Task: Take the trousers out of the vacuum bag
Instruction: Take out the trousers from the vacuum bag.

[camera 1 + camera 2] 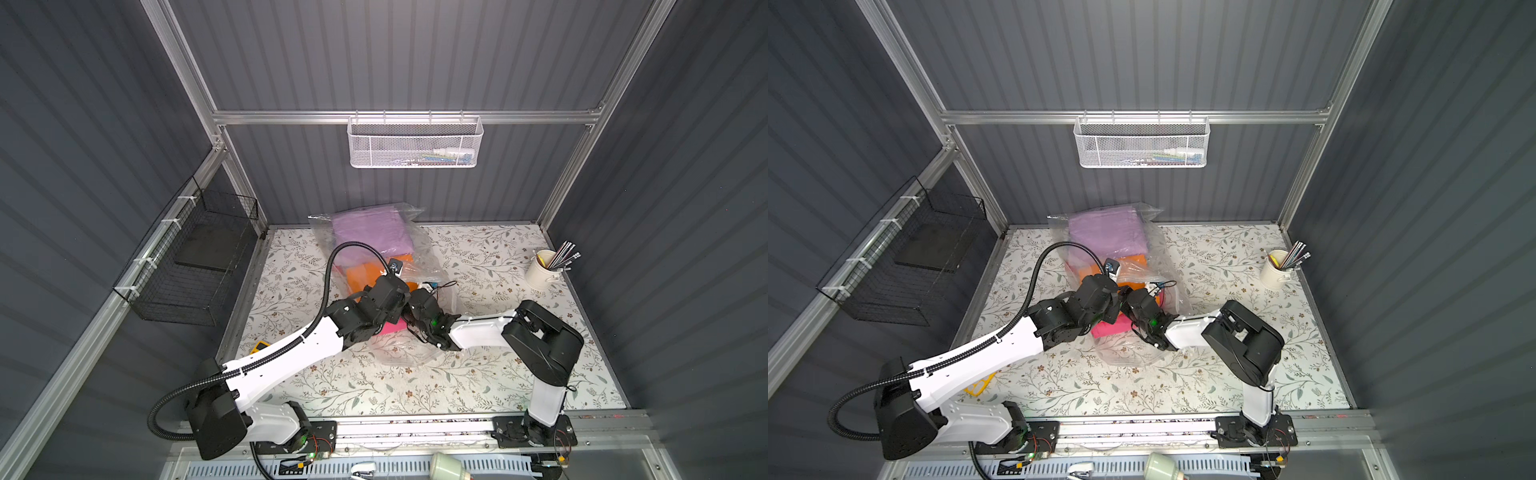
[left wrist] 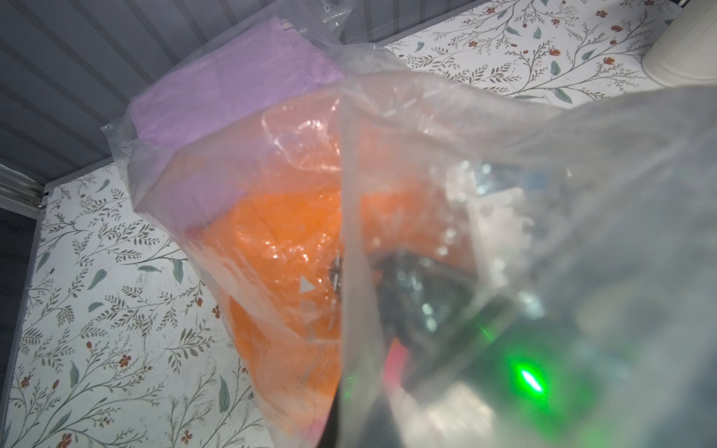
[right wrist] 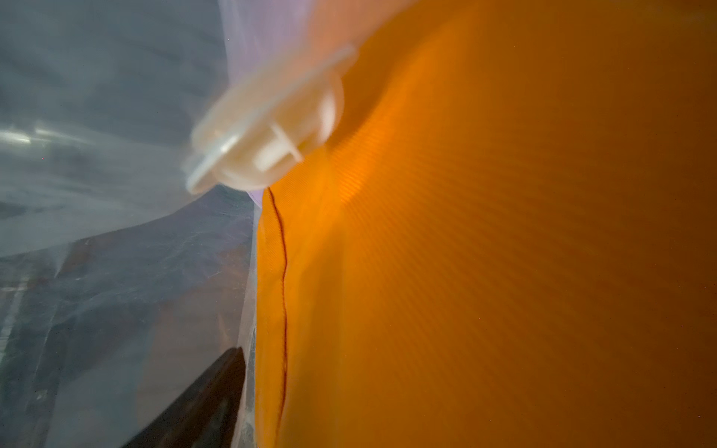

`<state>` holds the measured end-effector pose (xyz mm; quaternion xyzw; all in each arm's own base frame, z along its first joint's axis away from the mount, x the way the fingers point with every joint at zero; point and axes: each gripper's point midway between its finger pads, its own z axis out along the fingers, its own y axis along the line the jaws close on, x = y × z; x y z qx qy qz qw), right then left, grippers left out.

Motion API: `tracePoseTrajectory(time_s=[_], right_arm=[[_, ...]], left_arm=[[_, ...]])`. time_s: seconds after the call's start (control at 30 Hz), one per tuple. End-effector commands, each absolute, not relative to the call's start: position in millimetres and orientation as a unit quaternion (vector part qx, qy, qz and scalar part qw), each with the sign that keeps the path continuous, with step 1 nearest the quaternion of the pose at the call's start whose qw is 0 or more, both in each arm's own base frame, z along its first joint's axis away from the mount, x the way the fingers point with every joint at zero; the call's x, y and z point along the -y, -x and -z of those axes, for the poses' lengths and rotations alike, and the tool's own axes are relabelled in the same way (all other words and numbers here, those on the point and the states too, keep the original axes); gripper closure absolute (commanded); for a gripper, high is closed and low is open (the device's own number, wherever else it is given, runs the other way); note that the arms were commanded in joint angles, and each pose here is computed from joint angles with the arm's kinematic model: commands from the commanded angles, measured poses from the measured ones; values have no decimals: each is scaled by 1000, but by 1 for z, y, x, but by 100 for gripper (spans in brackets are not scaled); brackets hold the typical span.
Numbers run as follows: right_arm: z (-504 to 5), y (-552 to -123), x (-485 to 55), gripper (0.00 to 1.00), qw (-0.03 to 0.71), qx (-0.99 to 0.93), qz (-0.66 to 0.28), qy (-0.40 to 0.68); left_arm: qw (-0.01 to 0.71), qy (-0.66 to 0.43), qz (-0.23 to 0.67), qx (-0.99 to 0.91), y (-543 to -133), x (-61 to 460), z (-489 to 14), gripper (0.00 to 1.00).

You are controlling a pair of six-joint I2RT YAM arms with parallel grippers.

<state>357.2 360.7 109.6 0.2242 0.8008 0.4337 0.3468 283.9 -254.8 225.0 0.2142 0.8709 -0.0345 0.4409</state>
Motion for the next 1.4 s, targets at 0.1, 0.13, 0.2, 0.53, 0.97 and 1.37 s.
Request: tracePoseTrajectory(time_s=[0.1, 0.13, 0.2, 0.53, 0.97, 1.37], right_arm=[[-146, -369, -352, 15, 391, -781, -438, -213], [-137, -369, -350, 14, 385, -785, -433, -220], [-116, -367, -348, 12, 372, -791, -427, -231], [-67, -367, -350, 12, 330, -816, -397, -262], [-102, -392, -361, 63, 361, -802, -415, -234], [-90, -398, -361, 78, 356, -801, -420, -235]], left_arm=[[464, -191, 50, -863, -283, 250, -245, 100], [464, -191, 50, -863, -283, 250, -245, 100], [464, -191, 50, -864, -283, 251, -245, 100], [463, -189, 49, -864, -283, 250, -245, 100], [455, -187, 37, -870, -282, 245, -237, 100], [452, -185, 31, -872, -282, 243, -234, 100]])
